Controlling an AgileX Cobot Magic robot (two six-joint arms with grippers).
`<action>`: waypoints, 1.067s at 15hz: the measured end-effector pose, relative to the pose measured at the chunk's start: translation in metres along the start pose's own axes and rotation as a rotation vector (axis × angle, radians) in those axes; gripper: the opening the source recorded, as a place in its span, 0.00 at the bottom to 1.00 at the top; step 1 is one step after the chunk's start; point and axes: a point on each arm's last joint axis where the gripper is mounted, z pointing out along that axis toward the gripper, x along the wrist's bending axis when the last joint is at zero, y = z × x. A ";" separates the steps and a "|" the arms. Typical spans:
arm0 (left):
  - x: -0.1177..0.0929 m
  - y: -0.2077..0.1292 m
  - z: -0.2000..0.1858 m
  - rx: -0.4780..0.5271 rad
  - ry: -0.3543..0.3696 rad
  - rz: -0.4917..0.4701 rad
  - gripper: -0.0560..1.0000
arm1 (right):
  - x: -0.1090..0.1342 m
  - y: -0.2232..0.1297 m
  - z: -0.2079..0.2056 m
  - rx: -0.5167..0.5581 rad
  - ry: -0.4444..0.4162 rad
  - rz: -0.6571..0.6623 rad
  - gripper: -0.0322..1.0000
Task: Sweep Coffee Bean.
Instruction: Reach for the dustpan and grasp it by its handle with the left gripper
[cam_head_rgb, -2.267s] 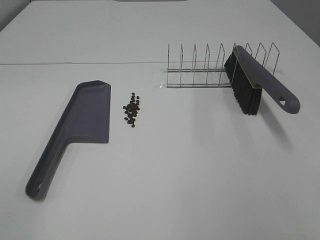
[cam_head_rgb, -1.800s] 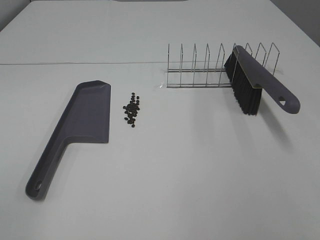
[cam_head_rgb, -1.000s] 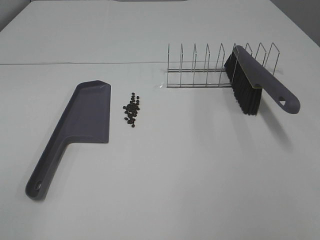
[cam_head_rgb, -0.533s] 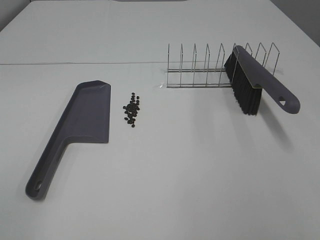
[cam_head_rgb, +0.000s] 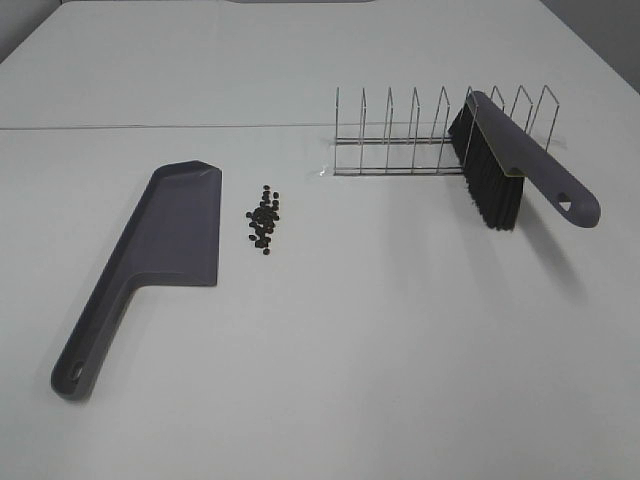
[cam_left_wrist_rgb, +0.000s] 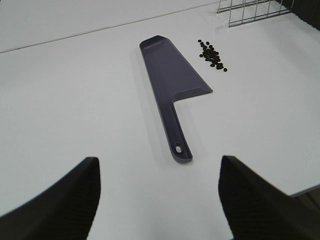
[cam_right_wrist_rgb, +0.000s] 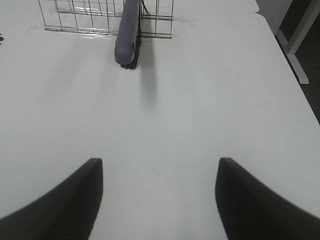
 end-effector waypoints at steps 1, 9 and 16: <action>0.000 0.000 0.000 0.000 0.000 0.000 0.67 | 0.000 0.000 0.000 0.000 0.000 0.000 0.63; 0.000 0.000 0.000 0.000 0.000 0.000 0.67 | 0.000 0.000 0.000 0.000 0.000 0.000 0.63; 0.000 0.000 0.000 0.000 0.000 0.000 0.67 | 0.000 0.000 0.000 0.000 0.000 0.000 0.63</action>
